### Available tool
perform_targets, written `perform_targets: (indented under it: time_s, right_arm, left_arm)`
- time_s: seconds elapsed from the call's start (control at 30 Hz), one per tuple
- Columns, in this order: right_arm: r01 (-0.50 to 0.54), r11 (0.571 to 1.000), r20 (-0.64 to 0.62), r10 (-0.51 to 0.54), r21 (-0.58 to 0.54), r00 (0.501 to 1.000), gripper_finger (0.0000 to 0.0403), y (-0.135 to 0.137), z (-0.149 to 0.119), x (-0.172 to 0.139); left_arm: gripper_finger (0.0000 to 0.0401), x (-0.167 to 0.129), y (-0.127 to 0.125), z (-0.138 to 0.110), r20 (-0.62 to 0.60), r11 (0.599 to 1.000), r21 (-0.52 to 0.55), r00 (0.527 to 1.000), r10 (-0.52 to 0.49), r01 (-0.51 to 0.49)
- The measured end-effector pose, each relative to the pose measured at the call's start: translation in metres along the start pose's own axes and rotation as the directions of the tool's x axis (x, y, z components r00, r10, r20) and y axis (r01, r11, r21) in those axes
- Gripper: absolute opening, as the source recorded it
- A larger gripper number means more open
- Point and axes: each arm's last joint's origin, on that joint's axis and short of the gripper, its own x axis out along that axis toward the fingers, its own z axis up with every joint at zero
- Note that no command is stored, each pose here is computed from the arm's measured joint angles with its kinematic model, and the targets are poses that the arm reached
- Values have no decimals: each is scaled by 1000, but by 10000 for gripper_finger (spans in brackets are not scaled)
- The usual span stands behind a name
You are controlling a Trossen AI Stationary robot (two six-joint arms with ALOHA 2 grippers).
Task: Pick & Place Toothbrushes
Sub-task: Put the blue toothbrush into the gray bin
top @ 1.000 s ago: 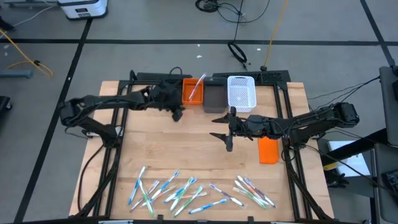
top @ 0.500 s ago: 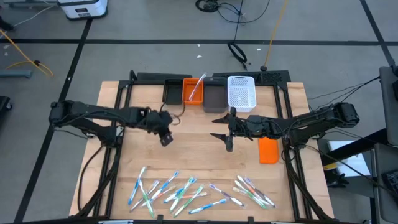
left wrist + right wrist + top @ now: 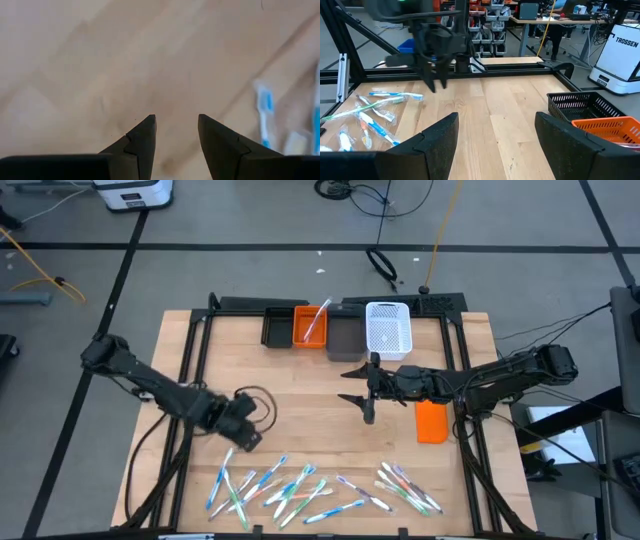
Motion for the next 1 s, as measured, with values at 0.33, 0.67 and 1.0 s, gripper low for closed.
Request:
perform_targets:
  time_s: [0.33,0.67,1.0]
  right_arm:
    - [0,1000,0,0,-1,1000,254,0,0,0]
    - [0,1000,0,0,-1,1000,254,0,0,0]
    - [-1,1000,0,1,-1,1000,254,0,0,0]
  left_arm:
    - [147,1,-11,-53,-171,980,-183,984,42,-73]
    - [147,14,-17,-70,-298,967,-190,948,109,-171]
    - [147,27,-23,-74,-328,962,-187,936,129,-198]
